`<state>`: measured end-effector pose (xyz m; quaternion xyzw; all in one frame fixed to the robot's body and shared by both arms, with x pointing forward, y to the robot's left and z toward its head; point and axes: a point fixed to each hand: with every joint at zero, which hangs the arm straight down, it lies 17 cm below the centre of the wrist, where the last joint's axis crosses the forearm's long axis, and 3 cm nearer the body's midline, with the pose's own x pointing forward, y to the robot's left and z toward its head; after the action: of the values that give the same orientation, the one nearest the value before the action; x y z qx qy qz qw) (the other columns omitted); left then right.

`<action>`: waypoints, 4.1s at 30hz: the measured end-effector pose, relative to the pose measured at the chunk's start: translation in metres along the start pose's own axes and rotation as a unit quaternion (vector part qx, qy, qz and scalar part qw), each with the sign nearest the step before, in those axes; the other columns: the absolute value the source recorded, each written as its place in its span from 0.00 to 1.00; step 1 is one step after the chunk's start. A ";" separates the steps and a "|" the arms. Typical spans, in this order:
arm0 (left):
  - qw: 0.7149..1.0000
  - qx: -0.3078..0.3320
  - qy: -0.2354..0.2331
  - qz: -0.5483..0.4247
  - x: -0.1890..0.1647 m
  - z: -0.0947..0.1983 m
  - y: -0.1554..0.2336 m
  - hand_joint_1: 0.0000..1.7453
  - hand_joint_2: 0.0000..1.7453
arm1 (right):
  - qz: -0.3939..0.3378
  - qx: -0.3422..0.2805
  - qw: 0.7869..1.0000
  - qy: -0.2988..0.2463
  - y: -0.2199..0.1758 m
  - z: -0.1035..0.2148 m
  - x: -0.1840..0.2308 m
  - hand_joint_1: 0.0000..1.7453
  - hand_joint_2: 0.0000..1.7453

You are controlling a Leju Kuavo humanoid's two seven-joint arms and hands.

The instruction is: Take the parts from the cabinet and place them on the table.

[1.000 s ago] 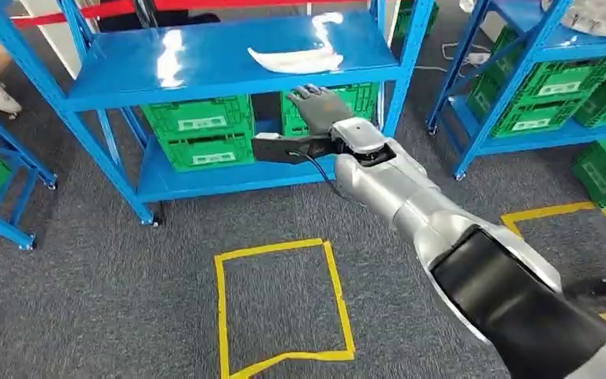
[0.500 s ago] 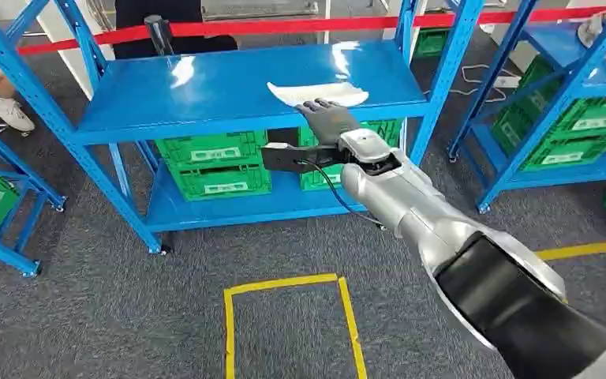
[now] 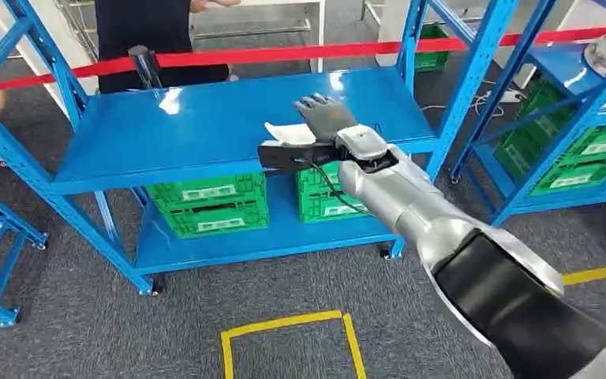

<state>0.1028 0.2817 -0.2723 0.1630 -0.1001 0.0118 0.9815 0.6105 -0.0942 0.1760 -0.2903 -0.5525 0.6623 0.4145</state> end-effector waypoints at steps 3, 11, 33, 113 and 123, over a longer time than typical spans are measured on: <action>1.000 -0.001 0.002 0.001 0.001 0.000 -0.001 0.00 0.00 | 0.003 -0.004 1.000 0.005 -0.007 0.000 -0.005 0.00 0.00; 1.000 -0.003 0.006 -0.004 -0.003 0.002 -0.004 0.00 0.00 | 0.010 0.003 1.000 0.020 -0.003 0.004 -0.022 0.00 0.00; 1.000 -0.004 -0.015 -0.008 0.004 0.002 -0.005 0.00 0.00 | -0.015 0.033 0.998 0.060 0.035 0.020 -0.059 0.00 1.00; 1.000 -0.001 -0.022 -0.020 0.006 0.001 -0.003 0.00 0.00 | -0.071 0.150 0.985 -0.041 0.124 0.032 0.033 0.00 0.00; 1.000 -0.001 -0.021 -0.018 0.006 0.001 -0.003 0.00 0.00 | -0.061 0.192 0.979 -0.023 0.142 0.040 0.027 0.00 1.00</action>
<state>0.1085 0.2788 -0.2709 0.1640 -0.1180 -0.0093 0.9793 0.5313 -0.0969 0.0488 -0.1558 -0.4414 0.7362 0.4887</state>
